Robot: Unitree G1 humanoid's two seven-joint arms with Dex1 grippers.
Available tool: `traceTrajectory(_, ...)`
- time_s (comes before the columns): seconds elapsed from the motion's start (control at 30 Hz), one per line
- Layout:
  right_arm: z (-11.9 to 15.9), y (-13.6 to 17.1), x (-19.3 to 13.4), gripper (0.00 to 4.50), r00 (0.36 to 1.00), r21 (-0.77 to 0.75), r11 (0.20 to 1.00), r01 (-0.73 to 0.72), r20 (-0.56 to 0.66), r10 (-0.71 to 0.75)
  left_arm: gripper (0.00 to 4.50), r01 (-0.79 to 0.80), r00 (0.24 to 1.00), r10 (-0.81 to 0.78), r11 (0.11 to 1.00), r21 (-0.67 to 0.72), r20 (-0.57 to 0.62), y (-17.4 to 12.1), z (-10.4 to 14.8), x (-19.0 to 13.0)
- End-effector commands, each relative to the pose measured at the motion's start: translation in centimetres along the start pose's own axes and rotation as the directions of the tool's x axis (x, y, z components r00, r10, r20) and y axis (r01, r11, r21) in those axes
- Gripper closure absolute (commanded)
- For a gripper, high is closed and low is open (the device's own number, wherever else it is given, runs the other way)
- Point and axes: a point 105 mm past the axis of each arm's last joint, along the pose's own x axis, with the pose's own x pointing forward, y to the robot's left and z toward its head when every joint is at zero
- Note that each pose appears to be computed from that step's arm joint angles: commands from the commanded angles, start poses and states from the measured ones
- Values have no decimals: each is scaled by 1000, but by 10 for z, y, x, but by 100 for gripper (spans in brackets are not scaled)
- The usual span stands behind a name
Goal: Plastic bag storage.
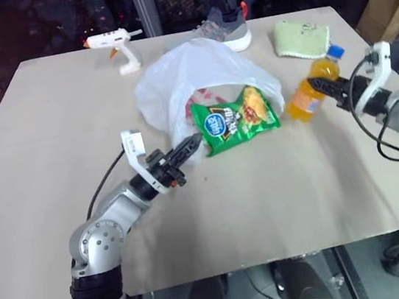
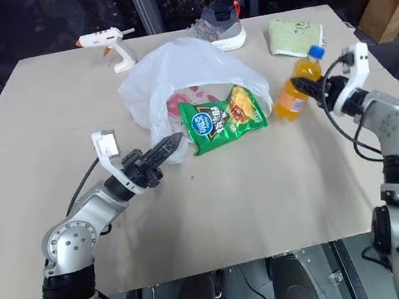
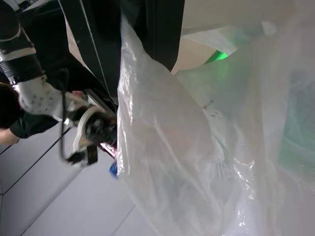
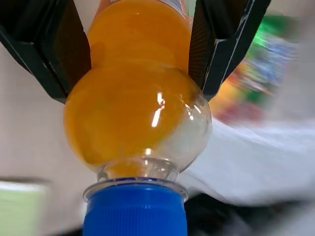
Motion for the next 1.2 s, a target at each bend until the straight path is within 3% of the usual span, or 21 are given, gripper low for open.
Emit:
traceTrajectory(0.03, 28, 61, 12, 225, 969, 98, 966, -240, 82, 233, 450, 47, 999, -48, 998, 38, 21, -14, 6, 5)
traceTrajectory(0.17, -7, 73, 36, 225, 978, 319, 928, -193, -8, 206, 450, 49, 998, -50, 998, 35, 33, -14, 7, 7)
traceTrajectory(0.27, -38, 72, 36, 225, 977, 448, 885, -125, -100, 188, 450, 47, 998, -49, 998, 38, 49, -15, 9, 9)
traceTrajectory(0.43, -53, 62, -4, 225, 955, 499, 862, -93, -200, 220, 450, 50, 997, -53, 998, 48, 60, -17, 10, 10)
traceTrajectory(0.67, -93, 53, -29, 225, 913, 550, 834, 39, -359, 194, 450, 63, 996, -66, 997, 46, 64, -20, 9, 14)
traceTrajectory(0.87, -125, 38, -4, 225, 921, 656, 729, 197, -379, 91, 450, 85, 995, -87, 995, 48, 51, -24, 6, 15)
traceTrajectory(1.0, -128, 45, 21, 225, 930, 714, 671, 200, -353, 98, 450, 105, 994, -106, 993, 46, 19, -29, 1, 12)
traceTrajectory(1.2, -128, 61, 65, 225, 936, 731, 649, 210, -342, 81, 450, 155, 987, -155, 988, 15, -45, -37, -9, 5)
